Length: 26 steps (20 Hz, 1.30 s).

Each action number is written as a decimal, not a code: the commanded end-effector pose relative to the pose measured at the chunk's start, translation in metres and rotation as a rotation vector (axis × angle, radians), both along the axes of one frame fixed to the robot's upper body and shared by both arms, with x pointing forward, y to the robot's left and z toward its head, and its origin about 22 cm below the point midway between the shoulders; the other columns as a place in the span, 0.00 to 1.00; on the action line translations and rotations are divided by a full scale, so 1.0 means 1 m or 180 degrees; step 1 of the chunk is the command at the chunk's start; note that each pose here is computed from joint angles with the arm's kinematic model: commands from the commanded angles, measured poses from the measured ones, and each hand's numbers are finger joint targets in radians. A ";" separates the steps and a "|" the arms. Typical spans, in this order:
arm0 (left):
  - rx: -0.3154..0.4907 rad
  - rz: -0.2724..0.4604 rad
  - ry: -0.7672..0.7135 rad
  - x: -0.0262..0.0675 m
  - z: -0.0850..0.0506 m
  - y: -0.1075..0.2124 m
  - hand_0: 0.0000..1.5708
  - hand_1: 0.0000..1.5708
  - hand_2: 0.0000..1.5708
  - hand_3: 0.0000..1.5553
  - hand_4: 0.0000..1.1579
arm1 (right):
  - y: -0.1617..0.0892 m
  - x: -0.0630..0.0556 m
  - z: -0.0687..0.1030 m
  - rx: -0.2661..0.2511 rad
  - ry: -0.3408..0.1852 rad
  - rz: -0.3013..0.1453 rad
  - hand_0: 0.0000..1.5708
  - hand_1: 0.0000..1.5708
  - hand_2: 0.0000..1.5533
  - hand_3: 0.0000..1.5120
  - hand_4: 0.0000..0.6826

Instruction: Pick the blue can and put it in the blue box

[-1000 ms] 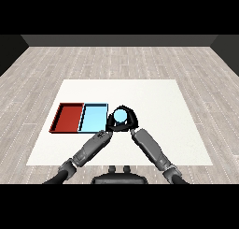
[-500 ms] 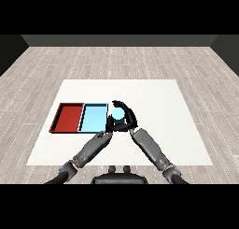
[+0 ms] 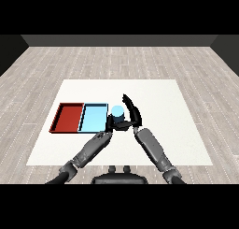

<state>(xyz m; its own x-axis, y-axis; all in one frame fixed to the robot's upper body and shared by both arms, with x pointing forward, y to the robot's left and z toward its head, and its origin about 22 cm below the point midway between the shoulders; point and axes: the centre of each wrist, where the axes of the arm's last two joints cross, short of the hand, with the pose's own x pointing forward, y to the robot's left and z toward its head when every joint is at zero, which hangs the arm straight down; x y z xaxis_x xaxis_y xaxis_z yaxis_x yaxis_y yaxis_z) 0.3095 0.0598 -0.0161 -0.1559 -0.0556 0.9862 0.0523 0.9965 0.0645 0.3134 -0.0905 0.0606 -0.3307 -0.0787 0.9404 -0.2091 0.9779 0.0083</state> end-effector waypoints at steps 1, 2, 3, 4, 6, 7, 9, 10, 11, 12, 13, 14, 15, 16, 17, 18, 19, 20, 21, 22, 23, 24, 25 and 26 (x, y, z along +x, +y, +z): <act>-0.0107 0.0105 0.0064 -0.0118 -0.004 0.002 1.00 1.00 1.00 0.96 0.99 | -0.007 0.007 0.006 0.0470 0.0016 -0.0044 0.00 0.00 0.00 0.00 0.00; -0.0086 0.0112 0.0152 -0.0122 -0.013 0.002 1.00 1.00 1.00 0.96 0.99 | -0.026 -0.005 0.016 0.0592 0.0037 -0.0045 0.00 0.00 0.00 0.00 0.00; -0.0051 0.0141 0.0090 0.0007 -0.012 0.011 1.00 1.00 1.00 0.96 0.99 | -0.038 0.016 0.026 0.0631 -0.0080 -0.0033 0.00 0.00 0.00 0.00 0.00; -0.0056 0.0169 0.0087 0.0062 -0.009 0.007 1.00 1.00 1.00 0.95 0.99 | -0.043 0.000 0.015 0.0666 -0.0043 0.0001 0.00 0.00 0.00 0.00 0.00; -0.0090 0.0304 0.0027 0.0129 -0.010 0.023 1.00 1.00 1.00 0.96 0.99 | -0.061 -0.005 0.033 0.0685 -0.0258 -0.0044 0.00 0.00 0.00 0.00 0.00; -0.0013 0.0356 -0.0033 0.0078 -0.007 0.027 1.00 1.00 1.00 0.95 0.99 | -0.076 -0.018 0.026 0.0573 -0.0374 -0.0065 0.00 0.00 0.00 0.00 0.00; -0.0020 0.0455 -0.0086 0.0220 0.007 0.023 1.00 1.00 1.00 0.94 0.99 | -0.089 -0.011 0.029 0.0928 -0.0390 -0.0205 0.00 0.00 0.00 0.00 0.00; 0.0012 0.0459 -0.0103 0.0185 0.001 0.059 1.00 1.00 1.00 0.94 0.98 | -0.094 -0.030 0.022 0.0853 -0.0388 -0.0141 0.00 0.00 0.00 0.00 0.00; 0.0052 0.0559 -0.0075 0.0230 0.000 0.059 1.00 1.00 1.00 0.95 0.99 | -0.115 -0.032 0.034 0.0886 -0.0429 -0.0280 0.00 0.00 0.00 0.00 0.00; 0.0012 0.0598 -0.0047 0.0356 0.015 0.054 1.00 1.00 1.00 0.95 1.00 | -0.124 -0.026 0.044 0.0922 -0.0427 -0.0318 0.00 0.00 0.00 0.00 0.00; 0.0087 0.0541 -0.0064 0.0294 0.008 0.083 1.00 1.00 1.00 0.95 0.99 | -0.113 -0.029 0.034 0.1050 -0.0405 -0.0494 0.00 0.00 0.00 0.00 0.00; 0.0214 0.0680 -0.0096 0.0384 0.010 0.090 1.00 1.00 0.99 0.95 0.99 | -0.125 -0.036 0.035 0.0892 -0.0430 -0.0522 0.00 0.00 0.00 0.00 0.00; 0.0261 0.0648 -0.0129 0.0360 0.012 0.092 1.00 1.00 0.99 0.95 0.99 | -0.148 -0.029 0.039 0.0959 -0.0473 -0.0522 0.00 0.00 0.00 0.00 0.00; 0.0252 0.0691 -0.0062 0.0412 0.018 0.100 1.00 1.00 0.99 0.95 0.99 | -0.145 -0.028 0.024 0.0925 -0.0435 -0.0559 0.00 0.00 0.00 0.00 0.00; 0.0402 0.0764 -0.0074 0.0473 0.018 0.098 1.00 1.00 1.00 0.95 0.97 | -0.145 -0.035 0.015 0.0969 -0.0421 -0.0496 0.00 0.00 0.00 0.00 0.00; 0.0347 0.0845 0.0117 0.0611 0.023 0.118 1.00 1.00 0.99 0.95 0.97 | -0.140 -0.021 0.026 0.0983 -0.0428 -0.0502 0.00 0.00 0.00 0.00 0.00; 0.0327 0.0846 0.0151 0.0716 0.026 0.114 1.00 1.00 1.00 0.95 0.98 | -0.147 -0.037 0.020 0.0948 -0.0380 -0.0612 0.00 0.00 0.00 0.00 0.00; 0.0443 0.0958 0.0158 0.0555 0.007 0.133 1.00 1.00 1.00 0.95 0.98 | -0.156 -0.040 0.013 0.0933 -0.0317 -0.0679 0.00 0.00 0.00 0.00 0.00; 0.0409 0.0968 0.0213 0.0777 0.015 0.121 1.00 1.00 1.00 0.95 0.98 | -0.142 -0.023 0.017 0.0878 -0.0382 -0.0623 0.00 0.00 0.00 0.00 0.00; 0.0438 0.0974 0.0265 0.0817 0.019 0.139 1.00 1.00 1.00 0.96 0.96 | -0.157 -0.025 0.018 0.0926 -0.0362 -0.0673 0.00 0.00 0.00 0.00 0.00; 0.0509 0.1028 0.0292 0.0903 0.028 0.134 1.00 1.00 1.00 0.97 0.96 | -0.161 -0.035 0.020 0.0895 -0.0386 -0.0655 0.00 0.00 0.00 0.00 0.00; 0.0620 0.1072 0.0355 0.0874 0.018 0.150 1.00 1.00 1.00 0.97 0.95 | -0.151 -0.033 0.010 0.0956 -0.0337 -0.0693 0.00 0.00 0.00 0.00 0.00; 0.0689 0.1159 0.0508 0.0874 0.012 0.160 1.00 1.00 1.00 0.97 0.95 | -0.154 -0.019 0.019 0.1003 -0.0294 -0.0751 0.00 0.00 0.00 0.00 0.00; 0.0813 0.1210 0.0645 0.0897 0.013 0.162 1.00 1.00 1.00 0.96 0.95 | -0.150 -0.031 0.014 0.0910 -0.0316 -0.0761 0.00 0.00 0.00 0.00 0.00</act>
<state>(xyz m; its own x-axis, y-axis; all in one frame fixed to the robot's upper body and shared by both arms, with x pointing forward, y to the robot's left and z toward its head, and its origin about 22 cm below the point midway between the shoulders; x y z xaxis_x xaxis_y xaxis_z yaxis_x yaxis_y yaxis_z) 0.3894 0.1992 -0.0027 0.0066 -0.2624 0.9649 -0.2448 0.9352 0.2560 0.2852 -0.2402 0.0779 -0.4645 -0.2596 0.8467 -0.0183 0.9587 0.2839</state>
